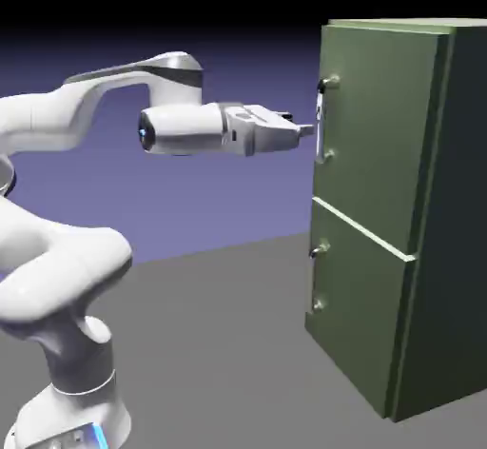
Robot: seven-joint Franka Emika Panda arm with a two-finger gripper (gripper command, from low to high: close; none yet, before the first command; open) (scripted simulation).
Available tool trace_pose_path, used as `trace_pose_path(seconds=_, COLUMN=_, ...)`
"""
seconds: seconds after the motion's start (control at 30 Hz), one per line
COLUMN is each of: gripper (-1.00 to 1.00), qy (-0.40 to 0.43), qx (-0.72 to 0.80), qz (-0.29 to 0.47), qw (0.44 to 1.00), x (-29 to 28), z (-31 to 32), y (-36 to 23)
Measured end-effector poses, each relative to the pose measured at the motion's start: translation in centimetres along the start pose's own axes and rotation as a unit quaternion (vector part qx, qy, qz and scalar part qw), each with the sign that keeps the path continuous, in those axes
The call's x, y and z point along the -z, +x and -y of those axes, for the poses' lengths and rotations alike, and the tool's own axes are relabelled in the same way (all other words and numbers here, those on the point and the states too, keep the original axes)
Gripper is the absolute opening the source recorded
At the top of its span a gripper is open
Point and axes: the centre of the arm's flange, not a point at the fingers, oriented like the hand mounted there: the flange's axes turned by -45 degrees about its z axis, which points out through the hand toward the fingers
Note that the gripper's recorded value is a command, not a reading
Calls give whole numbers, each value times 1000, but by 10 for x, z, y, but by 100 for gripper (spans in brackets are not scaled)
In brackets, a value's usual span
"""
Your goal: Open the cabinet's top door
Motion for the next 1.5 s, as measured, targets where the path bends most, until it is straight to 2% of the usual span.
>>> trace_pose_path(seconds=0.13, gripper=0, qy=0, qx=1, qz=0, qw=1000, x=-40, z=1, y=0)
trace_pose_path(seconds=0.17, gripper=-100, qy=0, qx=0, qz=0, qw=1000, x=-50, z=0, y=0)
trace_pose_path(seconds=0.23, gripper=-100, qy=0, qx=0, qz=0, qw=1000, x=-50, z=0, y=0)
trace_pose_path(seconds=0.53, gripper=-100, qy=143, qx=0, qz=0, qw=990, x=13, z=-51, y=0)
trace_pose_path(seconds=0.93, gripper=-100, qy=290, qx=0, qz=0, qw=957, x=61, z=-121, y=0)
trace_pose_path(seconds=1.5, gripper=-100, qy=507, qx=0, qz=0, qw=862, x=89, z=-252, y=0)
